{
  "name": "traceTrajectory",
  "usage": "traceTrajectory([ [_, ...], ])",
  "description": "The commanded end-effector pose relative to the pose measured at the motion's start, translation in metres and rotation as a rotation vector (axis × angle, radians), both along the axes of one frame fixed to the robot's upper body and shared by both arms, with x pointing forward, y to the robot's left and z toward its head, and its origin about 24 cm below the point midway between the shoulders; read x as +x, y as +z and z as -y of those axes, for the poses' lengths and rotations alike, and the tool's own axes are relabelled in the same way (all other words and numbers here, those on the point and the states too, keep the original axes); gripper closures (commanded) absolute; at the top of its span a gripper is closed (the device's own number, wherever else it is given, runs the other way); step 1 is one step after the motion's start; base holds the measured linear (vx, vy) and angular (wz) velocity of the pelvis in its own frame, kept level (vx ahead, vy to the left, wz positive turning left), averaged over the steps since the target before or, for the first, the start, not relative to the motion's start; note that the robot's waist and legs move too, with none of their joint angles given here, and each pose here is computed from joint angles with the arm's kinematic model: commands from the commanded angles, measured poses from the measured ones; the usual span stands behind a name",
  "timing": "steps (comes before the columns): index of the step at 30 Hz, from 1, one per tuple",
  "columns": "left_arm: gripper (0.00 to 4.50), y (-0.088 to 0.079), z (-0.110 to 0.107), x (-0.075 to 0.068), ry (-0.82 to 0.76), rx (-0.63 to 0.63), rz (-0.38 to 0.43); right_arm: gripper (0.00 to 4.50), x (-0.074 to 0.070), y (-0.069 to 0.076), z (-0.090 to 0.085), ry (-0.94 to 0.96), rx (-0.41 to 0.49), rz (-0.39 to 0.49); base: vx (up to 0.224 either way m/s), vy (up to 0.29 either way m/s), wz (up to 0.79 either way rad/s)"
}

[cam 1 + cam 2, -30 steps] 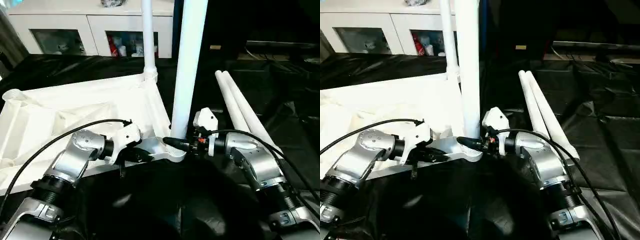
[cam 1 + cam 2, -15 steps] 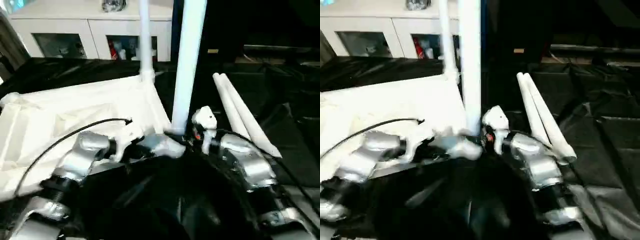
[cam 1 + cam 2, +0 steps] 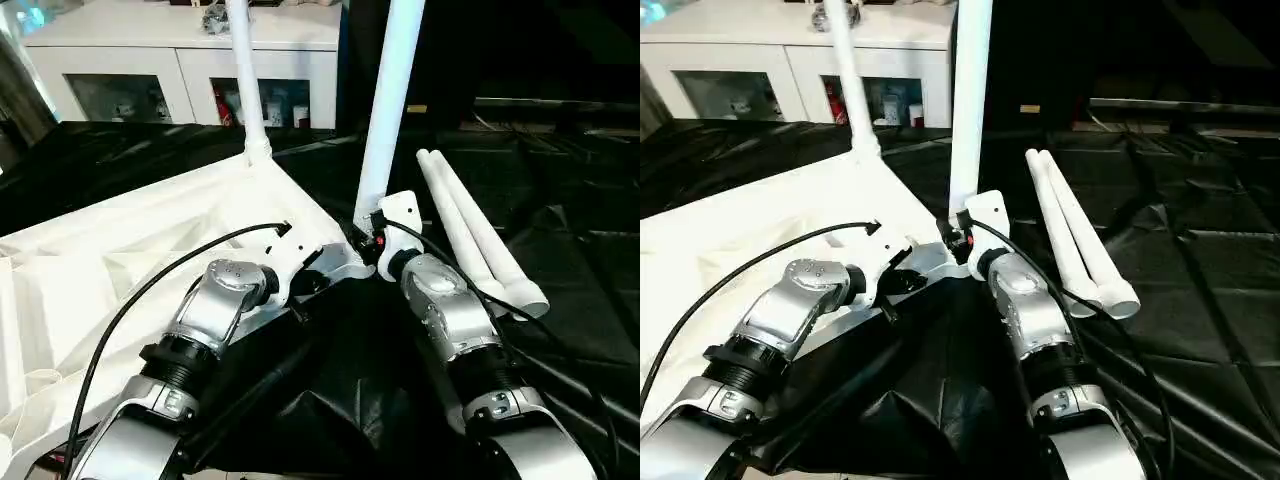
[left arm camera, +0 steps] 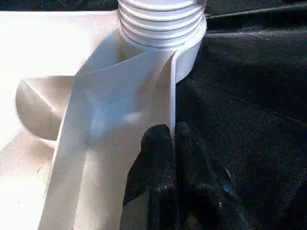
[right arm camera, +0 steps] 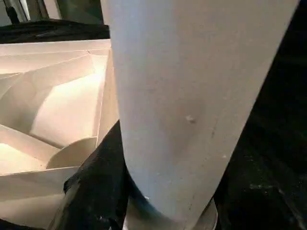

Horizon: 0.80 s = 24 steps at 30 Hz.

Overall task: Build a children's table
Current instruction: Insert table leg to table base

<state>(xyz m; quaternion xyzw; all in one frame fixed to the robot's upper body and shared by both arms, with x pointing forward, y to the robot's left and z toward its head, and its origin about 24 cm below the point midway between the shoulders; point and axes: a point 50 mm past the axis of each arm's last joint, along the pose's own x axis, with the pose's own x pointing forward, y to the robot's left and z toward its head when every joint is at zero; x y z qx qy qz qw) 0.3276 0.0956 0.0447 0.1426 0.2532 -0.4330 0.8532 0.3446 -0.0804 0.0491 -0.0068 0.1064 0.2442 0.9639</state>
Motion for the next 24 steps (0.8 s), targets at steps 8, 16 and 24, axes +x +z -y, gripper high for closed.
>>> traceTrajectory([
  [8,4.5,0.015,0.021,0.003,-0.069,-0.022,0.066,2.61,-0.035,-0.059,-0.038,0.161,-0.023,-0.315,0.0,0.0,0.0],
  [16,4.5,0.021,0.015,0.001,-0.137,-0.021,0.103,1.54,-0.017,-0.028,-0.03,0.183,0.02,-0.188,0.0,0.0,0.0],
  [24,4.5,0.026,0.004,-0.002,-0.224,-0.015,0.125,0.96,-0.01,0.004,-0.011,0.281,-0.007,-0.061,0.0,0.0,0.0],
])
